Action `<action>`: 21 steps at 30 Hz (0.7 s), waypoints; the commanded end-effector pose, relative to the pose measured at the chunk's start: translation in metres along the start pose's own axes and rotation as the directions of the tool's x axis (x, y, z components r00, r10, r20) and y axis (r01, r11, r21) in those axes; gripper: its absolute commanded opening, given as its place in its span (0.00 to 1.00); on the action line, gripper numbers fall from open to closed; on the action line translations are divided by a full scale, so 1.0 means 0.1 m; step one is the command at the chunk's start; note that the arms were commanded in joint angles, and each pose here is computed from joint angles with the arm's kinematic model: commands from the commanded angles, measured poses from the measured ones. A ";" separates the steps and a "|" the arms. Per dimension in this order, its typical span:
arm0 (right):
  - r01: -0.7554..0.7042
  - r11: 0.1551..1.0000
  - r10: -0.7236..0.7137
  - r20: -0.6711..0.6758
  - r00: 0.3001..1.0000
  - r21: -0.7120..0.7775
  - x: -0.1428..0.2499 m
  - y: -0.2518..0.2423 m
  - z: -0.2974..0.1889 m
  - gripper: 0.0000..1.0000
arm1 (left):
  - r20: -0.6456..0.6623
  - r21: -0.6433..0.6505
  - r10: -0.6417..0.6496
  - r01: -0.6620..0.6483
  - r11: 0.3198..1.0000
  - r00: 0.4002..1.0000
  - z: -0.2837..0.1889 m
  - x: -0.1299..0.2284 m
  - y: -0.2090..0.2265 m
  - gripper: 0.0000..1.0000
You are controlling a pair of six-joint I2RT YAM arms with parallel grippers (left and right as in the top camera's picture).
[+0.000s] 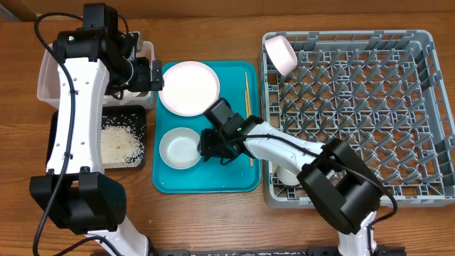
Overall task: Sort waste into correct bins and load items into the dishwasher
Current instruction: 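Move right gripper to the pale green bowl and grasp its rim, then carry the green bowl into the rack and release it on its side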
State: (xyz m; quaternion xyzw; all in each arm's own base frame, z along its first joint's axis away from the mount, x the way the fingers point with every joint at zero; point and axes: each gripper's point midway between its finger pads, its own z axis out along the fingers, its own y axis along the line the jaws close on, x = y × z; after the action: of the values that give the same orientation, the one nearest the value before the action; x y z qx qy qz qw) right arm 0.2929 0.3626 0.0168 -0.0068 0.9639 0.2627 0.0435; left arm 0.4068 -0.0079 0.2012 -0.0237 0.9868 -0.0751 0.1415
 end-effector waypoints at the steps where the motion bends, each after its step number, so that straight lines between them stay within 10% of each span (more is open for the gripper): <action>1: -0.013 1.000 0.013 0.000 1.000 -0.014 -0.03 0.05 -0.04 0.28 | 0.013 -0.005 -0.007 0.007 1.000 1.000 -0.03 -0.04 0.00 1.00; 8: 0.028 0.999 -0.029 0.038 0.999 0.040 -0.23 0.05 -0.40 0.04 | 0.013 -0.005 -0.007 0.007 1.000 1.000 -0.03 -0.04 0.00 1.00; 16: 0.016 0.941 -0.115 0.275 0.955 0.339 -0.55 -0.09 -1.55 0.04 | 0.013 -0.005 -0.007 0.007 1.000 1.000 -0.03 -0.04 0.00 1.00; 21: -0.136 0.760 -0.223 0.452 0.864 0.636 -0.62 -0.53 -2.69 0.04 | 0.013 -0.005 -0.007 0.007 1.000 1.000 -0.03 -0.04 0.00 1.00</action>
State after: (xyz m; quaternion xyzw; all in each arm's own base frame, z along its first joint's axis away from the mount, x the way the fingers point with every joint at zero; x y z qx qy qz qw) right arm 0.3101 0.2348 0.1604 0.0136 0.9870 0.0063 0.1599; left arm 0.4067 -0.0075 0.2011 -0.0239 0.9869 -0.0740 0.1413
